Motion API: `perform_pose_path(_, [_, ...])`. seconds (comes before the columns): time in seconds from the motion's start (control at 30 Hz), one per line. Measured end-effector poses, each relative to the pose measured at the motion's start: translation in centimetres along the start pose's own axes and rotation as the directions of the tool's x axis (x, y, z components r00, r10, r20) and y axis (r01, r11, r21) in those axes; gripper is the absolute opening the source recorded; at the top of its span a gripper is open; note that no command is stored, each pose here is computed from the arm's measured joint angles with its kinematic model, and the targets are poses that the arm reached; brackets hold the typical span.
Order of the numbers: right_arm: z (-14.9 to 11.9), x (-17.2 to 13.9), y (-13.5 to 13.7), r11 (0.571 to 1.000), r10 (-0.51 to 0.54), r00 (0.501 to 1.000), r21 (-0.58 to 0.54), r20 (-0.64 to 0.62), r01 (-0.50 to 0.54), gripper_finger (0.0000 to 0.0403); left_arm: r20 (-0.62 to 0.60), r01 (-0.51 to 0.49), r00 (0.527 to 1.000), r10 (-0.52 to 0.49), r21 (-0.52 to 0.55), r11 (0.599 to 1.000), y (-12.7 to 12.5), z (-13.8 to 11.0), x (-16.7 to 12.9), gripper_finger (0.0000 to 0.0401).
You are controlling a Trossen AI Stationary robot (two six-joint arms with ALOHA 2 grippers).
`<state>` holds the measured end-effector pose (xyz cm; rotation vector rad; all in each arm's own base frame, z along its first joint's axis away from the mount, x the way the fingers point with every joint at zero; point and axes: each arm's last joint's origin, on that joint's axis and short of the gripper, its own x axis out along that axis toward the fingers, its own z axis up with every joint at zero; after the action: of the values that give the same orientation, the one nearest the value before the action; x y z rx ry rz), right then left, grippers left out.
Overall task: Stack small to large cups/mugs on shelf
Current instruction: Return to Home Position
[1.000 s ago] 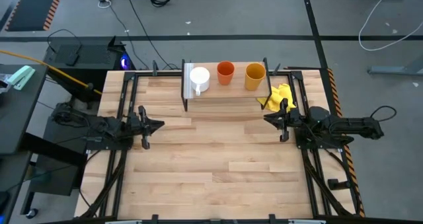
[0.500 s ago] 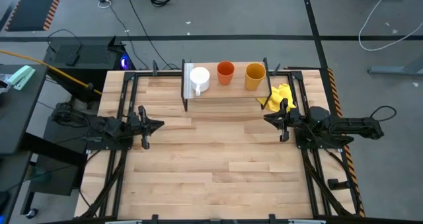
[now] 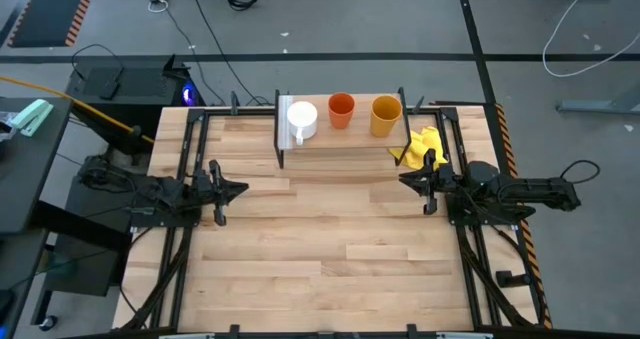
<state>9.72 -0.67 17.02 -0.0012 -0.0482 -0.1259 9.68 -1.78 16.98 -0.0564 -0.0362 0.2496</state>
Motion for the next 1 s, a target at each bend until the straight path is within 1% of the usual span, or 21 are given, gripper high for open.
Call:
perform_pose_path(0.4, [0.0,0.0,0.0,1.0,0.0,1.0,0.0,0.0,0.0,0.0058,0.0,0.0,1.0,0.0,0.0,1.0,0.0,0.0,0.0,0.0036])
perform_pose_path(0.73, [0.0,0.0,0.0,1.0,0.001,1.0,0.0,0.0,-0.001,0.0058,0.001,0.0,1.0,0.0,0.0,1.0,0.0,0.01,0.0,0.0025])
perform_pose_path(1.0, [0.01,0.0,0.0,1.0,0.001,1.0,0.0,0.0,-0.001,0.0058,0.001,0.001,1.0,-0.001,0.0,1.0,0.0,0.01,0.0,0.0035])
